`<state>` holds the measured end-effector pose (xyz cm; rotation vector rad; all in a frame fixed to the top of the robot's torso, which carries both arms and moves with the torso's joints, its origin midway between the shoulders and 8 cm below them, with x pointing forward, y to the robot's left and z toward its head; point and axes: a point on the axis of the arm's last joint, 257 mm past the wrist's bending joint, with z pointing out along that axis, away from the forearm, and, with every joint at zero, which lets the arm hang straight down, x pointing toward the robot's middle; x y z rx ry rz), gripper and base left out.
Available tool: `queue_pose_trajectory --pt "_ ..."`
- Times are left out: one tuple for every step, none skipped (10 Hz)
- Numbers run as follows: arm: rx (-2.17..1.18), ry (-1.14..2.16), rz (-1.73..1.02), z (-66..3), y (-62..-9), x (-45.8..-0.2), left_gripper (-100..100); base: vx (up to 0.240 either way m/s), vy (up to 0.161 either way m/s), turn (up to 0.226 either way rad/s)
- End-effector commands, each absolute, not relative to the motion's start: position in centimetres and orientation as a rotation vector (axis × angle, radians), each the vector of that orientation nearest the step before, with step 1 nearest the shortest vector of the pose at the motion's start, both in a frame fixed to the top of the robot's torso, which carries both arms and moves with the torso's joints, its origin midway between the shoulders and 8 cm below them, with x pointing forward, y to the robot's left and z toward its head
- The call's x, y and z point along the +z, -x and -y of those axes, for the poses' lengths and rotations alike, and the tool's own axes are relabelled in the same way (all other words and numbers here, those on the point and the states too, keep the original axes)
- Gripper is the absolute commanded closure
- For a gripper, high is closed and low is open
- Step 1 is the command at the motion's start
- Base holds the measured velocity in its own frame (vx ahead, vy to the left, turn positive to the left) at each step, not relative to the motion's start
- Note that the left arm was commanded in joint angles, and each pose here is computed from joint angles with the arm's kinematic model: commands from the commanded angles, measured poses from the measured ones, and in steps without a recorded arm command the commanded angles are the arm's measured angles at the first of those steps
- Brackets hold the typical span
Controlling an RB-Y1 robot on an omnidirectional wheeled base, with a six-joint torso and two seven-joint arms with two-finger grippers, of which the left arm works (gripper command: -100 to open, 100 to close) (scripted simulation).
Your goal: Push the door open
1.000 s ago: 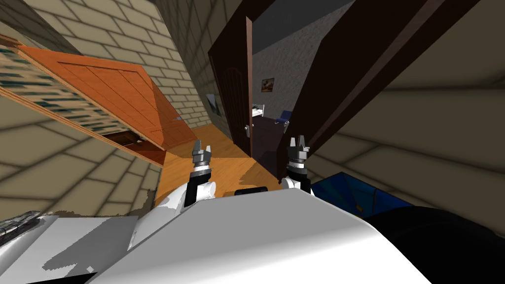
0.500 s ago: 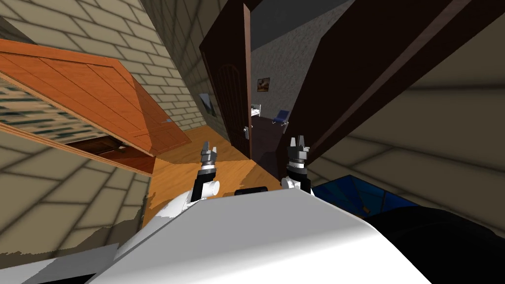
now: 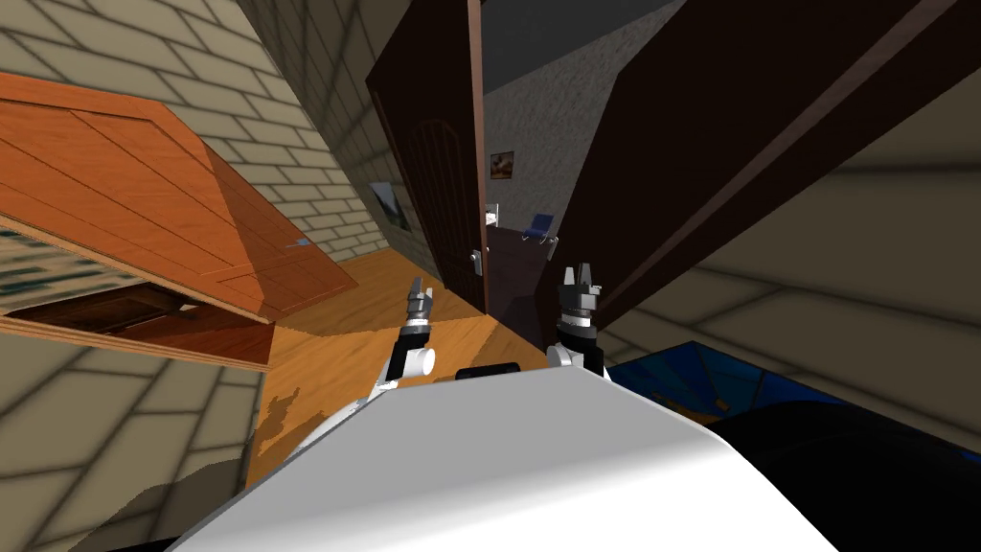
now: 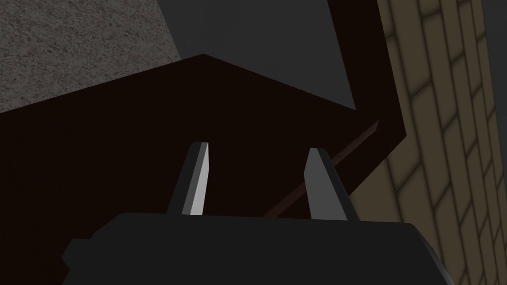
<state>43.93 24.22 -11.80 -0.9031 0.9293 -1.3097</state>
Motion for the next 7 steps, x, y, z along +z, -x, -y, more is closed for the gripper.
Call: queue_pose_trajectory --pt "-1.317 0.916 -0.967 -23.0 -44.4 -13.2 -100 0.168 0.169 -0.181" --pt "-1.32 0.92 -0.978 -22.6 -44.6 -13.7 -100 0.146 0.137 -0.128" --pt "-1.323 0.924 -0.99 -22.2 -44.8 -14.2 -100 0.1 0.09 -0.073" --pt "-1.325 0.928 -1.001 -21.7 -45.0 -14.7 -100 0.074 0.081 -0.085" --pt "-1.328 0.932 -1.013 -21.3 -45.2 -15.1 -100 0.069 0.081 -0.113" --pt "-1.333 0.94 -1.036 -20.4 -45.5 -16.1 -100 0.079 0.116 -0.156" --pt "-1.338 0.947 -1.061 -19.5 -45.9 -17.0 -100 0.117 0.134 -0.207"
